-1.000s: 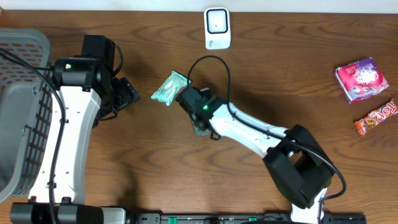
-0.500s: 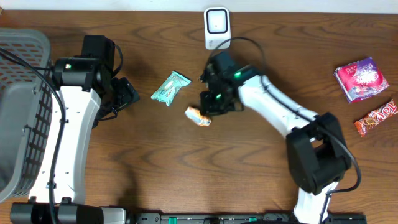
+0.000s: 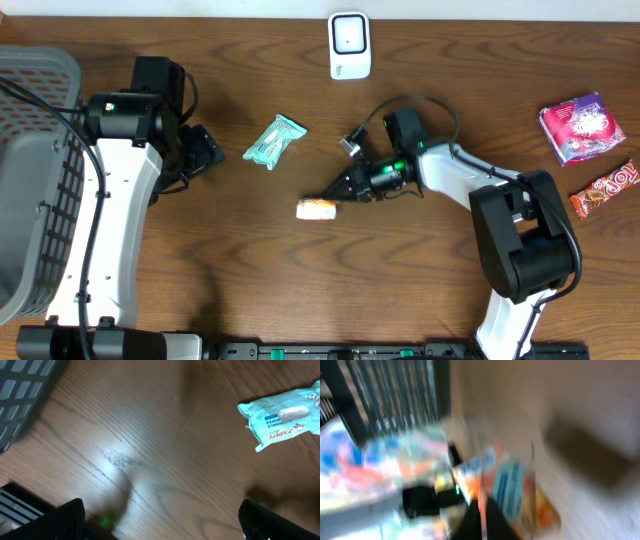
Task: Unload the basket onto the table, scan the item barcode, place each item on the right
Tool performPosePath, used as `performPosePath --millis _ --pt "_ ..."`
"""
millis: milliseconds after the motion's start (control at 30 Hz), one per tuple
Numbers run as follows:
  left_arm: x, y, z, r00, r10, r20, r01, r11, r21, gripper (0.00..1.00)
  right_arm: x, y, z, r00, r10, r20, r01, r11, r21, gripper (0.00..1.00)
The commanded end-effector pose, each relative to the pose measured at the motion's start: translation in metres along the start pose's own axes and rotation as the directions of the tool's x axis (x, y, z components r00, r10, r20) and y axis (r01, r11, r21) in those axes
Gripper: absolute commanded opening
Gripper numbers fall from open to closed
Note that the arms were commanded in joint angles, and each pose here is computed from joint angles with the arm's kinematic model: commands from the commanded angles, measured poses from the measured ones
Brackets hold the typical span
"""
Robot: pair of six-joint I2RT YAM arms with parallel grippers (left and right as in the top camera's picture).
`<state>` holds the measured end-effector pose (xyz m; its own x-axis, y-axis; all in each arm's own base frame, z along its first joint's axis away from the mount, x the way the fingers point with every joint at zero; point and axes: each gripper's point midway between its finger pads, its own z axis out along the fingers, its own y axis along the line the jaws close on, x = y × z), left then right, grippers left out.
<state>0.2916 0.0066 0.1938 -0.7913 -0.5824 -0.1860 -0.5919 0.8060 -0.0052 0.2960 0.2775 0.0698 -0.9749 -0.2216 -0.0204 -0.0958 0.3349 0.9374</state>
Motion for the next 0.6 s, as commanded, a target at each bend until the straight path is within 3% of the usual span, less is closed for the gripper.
performPosePath --millis 0,300,400,567 --pt "0.001 0.002 0.001 1.0 0.001 -0.003 -0.001 1.0 -0.009 0.98 0.01 -0.013 -0.018 0.97 0.243 0.009 -0.24 0.964 -0.113 0.01" --pt "0.001 0.002 0.001 1.0 0.001 -0.003 -0.001 1.0 -0.009 0.98 0.007 -0.095 -0.088 0.87 0.403 0.285 -0.414 0.91 -0.022 0.01" --pt "0.001 0.002 0.001 1.0 0.002 -0.003 -0.002 1.0 -0.009 0.98 -0.002 -0.108 -0.11 0.856 0.37 0.36 -0.399 0.917 0.006 0.13" --pt "0.001 0.002 0.001 1.0 0.001 -0.003 -0.001 1.0 -0.009 0.98 -0.017 -0.119 -0.138 0.841 0.322 0.435 -0.421 0.894 0.154 0.23"
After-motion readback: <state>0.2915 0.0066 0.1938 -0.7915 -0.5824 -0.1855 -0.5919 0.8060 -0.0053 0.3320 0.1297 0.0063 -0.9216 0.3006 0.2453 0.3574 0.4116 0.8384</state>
